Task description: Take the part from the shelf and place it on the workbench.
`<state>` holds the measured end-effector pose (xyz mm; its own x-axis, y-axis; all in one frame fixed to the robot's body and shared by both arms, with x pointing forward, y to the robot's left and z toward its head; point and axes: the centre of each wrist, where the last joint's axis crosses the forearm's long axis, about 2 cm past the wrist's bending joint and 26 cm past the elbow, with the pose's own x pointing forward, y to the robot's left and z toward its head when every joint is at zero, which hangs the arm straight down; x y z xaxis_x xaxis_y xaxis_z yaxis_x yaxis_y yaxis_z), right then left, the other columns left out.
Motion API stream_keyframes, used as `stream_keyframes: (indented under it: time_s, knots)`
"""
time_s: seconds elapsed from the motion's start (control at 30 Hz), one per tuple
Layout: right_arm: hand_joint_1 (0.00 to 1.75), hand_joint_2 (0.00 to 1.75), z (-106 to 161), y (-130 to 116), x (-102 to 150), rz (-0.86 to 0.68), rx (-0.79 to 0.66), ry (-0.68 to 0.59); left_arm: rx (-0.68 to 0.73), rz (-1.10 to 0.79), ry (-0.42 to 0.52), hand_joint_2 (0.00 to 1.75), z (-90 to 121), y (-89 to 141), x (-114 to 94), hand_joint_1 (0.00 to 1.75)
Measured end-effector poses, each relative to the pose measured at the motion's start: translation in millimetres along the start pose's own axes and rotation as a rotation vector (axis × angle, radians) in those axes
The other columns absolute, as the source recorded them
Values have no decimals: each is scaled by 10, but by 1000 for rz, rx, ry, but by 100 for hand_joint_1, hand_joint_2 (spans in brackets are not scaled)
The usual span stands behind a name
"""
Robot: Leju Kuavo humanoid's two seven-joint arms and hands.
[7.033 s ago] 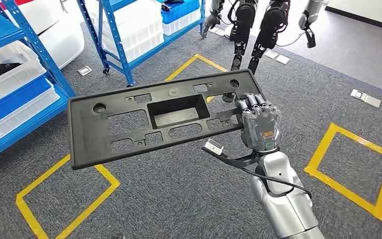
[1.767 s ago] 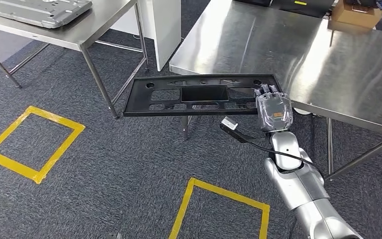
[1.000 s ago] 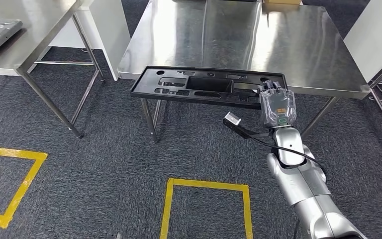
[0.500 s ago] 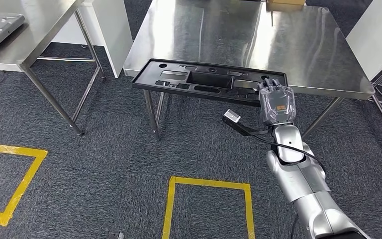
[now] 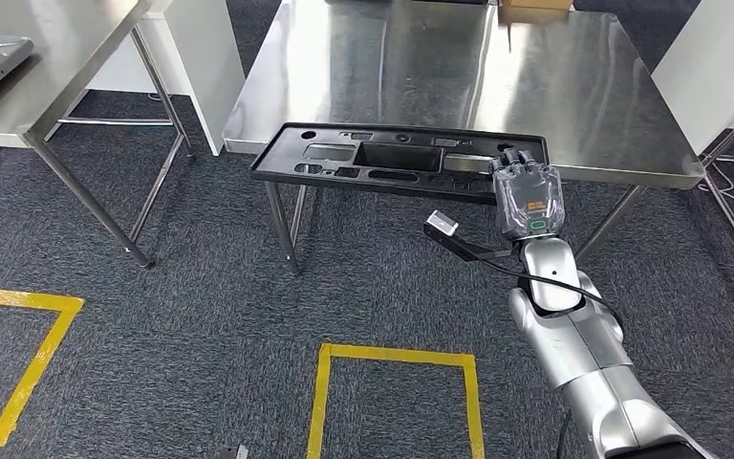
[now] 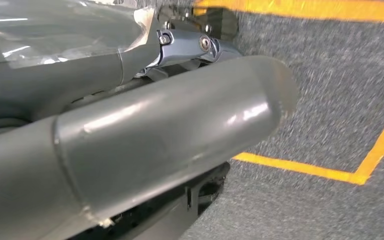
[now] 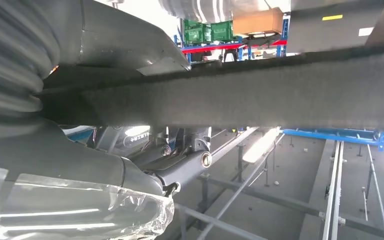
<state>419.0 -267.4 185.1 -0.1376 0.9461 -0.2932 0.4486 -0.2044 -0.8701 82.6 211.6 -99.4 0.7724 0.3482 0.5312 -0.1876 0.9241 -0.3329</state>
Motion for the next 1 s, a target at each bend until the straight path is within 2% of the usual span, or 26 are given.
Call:
stream_keyframes:
  time_s: [0.4,1.0]
  knots:
    - [175,175,6,7,41,0,5,-13,-10,4,-14,0,-27,-29,48,0]
    - [175,175,9,17,75,3,21,-25,-7,15,4,0,4,-48,-24,0]
